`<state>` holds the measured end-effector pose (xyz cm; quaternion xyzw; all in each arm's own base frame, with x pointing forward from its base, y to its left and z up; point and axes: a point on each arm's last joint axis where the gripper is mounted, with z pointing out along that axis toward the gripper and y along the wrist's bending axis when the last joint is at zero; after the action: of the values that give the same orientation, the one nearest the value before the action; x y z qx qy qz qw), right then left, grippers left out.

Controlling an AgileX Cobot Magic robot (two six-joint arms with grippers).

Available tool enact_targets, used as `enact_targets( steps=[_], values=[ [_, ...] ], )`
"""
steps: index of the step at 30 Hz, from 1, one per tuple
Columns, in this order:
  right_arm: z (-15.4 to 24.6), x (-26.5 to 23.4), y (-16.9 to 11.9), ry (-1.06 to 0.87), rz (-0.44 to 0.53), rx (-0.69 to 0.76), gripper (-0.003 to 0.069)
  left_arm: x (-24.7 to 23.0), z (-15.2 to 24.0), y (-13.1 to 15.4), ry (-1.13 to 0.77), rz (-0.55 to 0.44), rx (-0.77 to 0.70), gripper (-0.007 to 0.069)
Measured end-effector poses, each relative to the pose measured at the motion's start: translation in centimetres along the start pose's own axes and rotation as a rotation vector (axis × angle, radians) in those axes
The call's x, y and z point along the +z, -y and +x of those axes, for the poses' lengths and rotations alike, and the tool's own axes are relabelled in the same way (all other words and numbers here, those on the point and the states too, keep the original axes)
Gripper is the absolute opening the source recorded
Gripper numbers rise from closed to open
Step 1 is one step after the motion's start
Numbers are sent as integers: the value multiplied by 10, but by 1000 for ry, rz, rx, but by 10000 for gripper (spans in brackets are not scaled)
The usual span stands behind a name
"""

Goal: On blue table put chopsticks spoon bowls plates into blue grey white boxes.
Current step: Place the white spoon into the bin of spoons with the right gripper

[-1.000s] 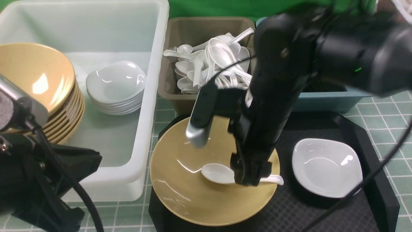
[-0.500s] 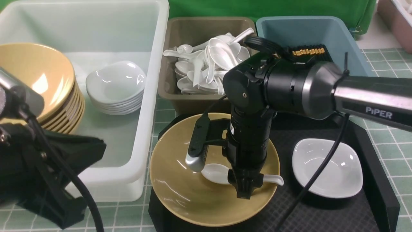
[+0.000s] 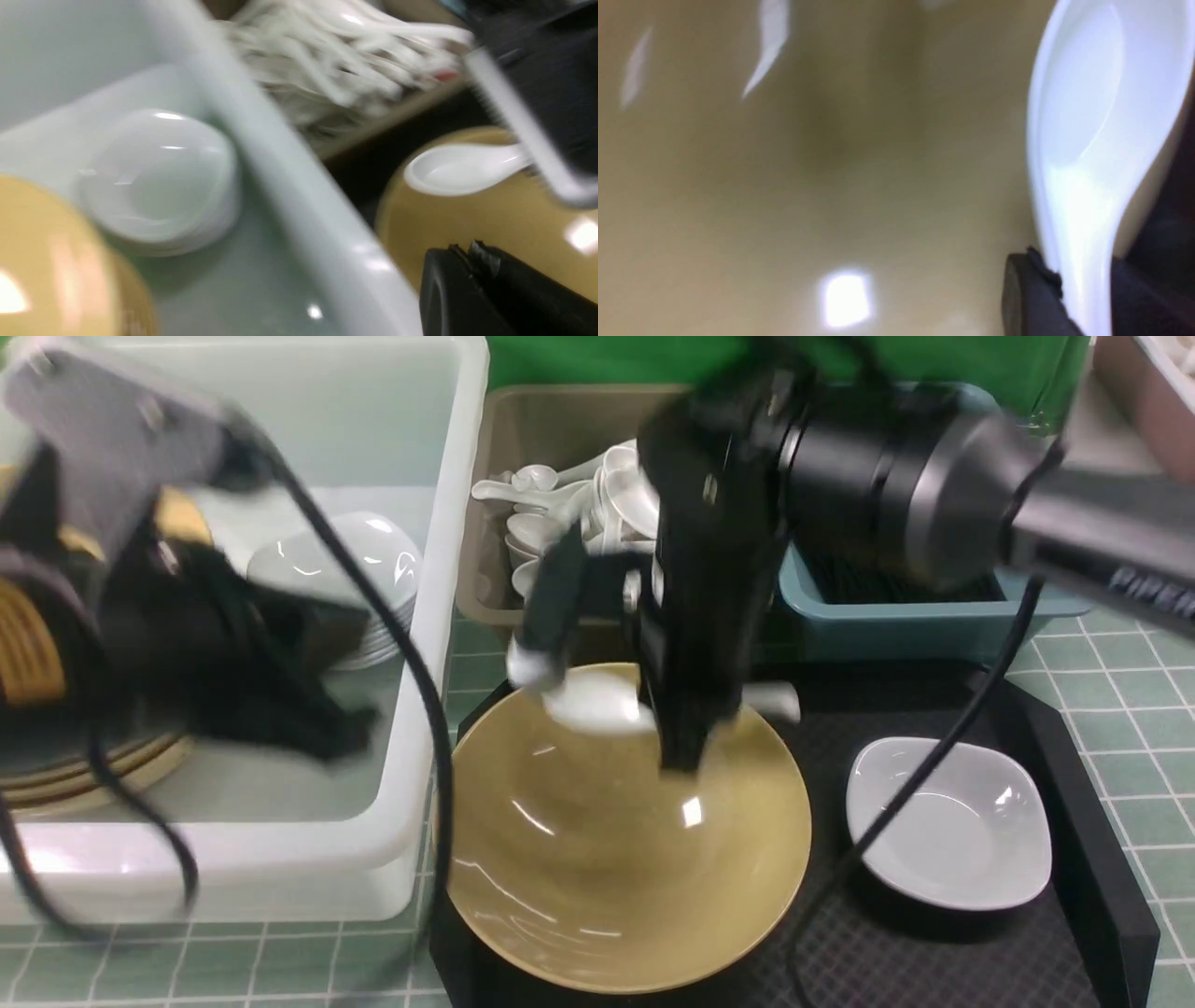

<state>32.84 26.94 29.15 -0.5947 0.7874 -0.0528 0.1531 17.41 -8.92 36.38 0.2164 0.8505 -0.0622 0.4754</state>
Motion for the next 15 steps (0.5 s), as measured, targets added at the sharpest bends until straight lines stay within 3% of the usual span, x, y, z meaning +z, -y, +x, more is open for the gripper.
enact_targets(
  steps=[1,3,6,12,15],
  values=[
    [0,-3,2,6,8,7,186,-1,-4,-3,7,-14,-11,2],
    [-4,-28,30,136,116,116,186,0,-13,-25,11,-104,-76,2],
    [-4,-41,60,299,226,269,186,3,-12,-35,-3,-132,-125,2],
    [1,-38,109,580,371,517,186,6,-9,-33,-38,-78,-156,2],
    [0,-20,125,668,403,574,194,8,-4,-29,-59,-40,-154,2]
  ],
)
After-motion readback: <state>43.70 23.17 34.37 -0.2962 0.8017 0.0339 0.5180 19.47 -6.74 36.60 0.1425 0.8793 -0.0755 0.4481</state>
